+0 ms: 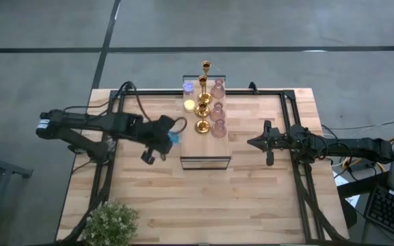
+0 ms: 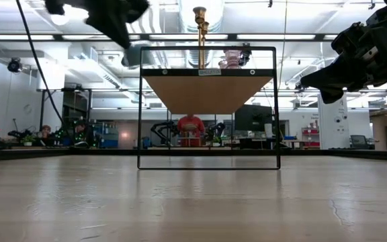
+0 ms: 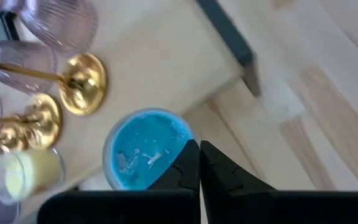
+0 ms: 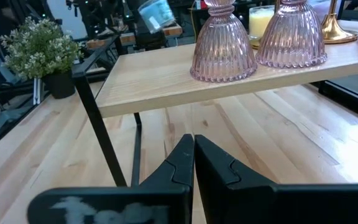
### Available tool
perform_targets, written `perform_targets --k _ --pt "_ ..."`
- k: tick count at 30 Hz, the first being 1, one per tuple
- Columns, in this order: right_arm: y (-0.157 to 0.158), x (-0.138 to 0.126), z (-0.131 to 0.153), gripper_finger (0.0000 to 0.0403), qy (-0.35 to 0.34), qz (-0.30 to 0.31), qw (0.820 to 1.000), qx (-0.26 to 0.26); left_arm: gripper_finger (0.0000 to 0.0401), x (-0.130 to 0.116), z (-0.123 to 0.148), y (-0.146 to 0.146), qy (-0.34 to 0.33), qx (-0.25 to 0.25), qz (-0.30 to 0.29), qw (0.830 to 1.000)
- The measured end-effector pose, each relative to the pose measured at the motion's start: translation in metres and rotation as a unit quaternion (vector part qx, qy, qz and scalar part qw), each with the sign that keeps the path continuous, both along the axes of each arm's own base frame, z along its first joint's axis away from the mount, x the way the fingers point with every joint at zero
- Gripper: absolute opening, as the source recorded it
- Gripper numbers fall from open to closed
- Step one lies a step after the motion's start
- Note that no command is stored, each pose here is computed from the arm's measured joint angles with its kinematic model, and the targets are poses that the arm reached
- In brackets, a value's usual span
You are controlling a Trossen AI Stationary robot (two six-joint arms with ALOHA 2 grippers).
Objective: Pick & Place candle stick holders
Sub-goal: Put the blue scented candle on the shelf
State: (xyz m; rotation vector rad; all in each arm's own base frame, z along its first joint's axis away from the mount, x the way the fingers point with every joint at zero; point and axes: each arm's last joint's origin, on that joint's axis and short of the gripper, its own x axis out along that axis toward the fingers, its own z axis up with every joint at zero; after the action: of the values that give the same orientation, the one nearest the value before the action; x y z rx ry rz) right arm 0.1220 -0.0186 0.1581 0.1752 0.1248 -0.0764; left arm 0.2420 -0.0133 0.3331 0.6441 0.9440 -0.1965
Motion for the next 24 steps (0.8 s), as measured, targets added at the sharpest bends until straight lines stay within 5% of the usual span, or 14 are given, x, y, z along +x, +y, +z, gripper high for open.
perform_targets --k 13,24 --pt "0.0 0.0 0.0 0.0008 0.0 0.0 1.0 0.0 0.0006 0.037 -0.011 0.047 -0.053 -0.012 0.018 0.998" --pt "0.0 0.0 0.0 0.0008 0.0 0.0 1.0 0.0 0.0007 0.047 -0.019 0.051 -0.042 -0.014 0.025 0.999"
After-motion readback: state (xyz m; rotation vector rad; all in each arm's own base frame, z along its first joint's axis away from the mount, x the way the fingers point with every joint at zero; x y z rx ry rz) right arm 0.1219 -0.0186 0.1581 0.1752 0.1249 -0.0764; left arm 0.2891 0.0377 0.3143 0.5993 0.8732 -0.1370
